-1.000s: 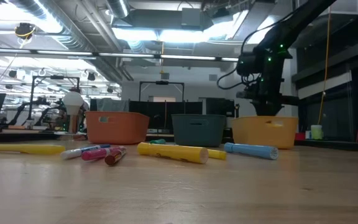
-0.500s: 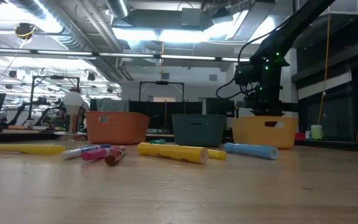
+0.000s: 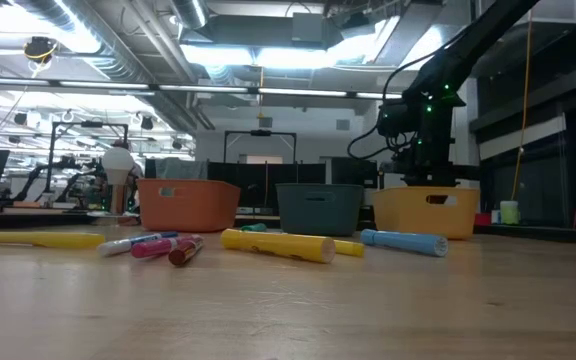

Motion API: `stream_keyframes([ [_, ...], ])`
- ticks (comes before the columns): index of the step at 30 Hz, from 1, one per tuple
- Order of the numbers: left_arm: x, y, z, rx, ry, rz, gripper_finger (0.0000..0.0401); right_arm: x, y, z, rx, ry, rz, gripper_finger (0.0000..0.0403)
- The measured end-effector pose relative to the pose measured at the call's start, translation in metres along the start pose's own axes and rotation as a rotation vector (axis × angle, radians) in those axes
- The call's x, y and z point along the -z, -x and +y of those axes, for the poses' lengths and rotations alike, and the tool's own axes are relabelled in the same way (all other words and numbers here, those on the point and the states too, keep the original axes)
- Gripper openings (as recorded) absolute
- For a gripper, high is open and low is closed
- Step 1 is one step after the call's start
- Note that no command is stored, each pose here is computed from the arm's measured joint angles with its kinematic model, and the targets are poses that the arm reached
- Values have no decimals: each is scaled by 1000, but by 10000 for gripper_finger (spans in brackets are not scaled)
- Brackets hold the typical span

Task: Pick & Place Markers
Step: Put the blue highlighter pen into the yellow bin

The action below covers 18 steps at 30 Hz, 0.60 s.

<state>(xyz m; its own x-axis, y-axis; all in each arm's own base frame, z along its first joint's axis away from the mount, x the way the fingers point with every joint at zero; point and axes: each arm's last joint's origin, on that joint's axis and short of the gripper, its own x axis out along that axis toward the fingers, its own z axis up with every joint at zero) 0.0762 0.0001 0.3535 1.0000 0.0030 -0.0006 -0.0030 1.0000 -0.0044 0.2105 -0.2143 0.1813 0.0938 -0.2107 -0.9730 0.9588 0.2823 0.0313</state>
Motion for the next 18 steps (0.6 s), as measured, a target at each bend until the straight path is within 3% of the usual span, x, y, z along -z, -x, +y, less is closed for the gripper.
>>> stream_keyframes([
  [9, 0, 0, 0, 0, 0, 0, 12, 0, 2, 0, -9, 4, -3, 119],
  [18, 0, 0, 0, 0, 0, 0, 8, 3, 31, -2, -58, 1, -90, 119],
])
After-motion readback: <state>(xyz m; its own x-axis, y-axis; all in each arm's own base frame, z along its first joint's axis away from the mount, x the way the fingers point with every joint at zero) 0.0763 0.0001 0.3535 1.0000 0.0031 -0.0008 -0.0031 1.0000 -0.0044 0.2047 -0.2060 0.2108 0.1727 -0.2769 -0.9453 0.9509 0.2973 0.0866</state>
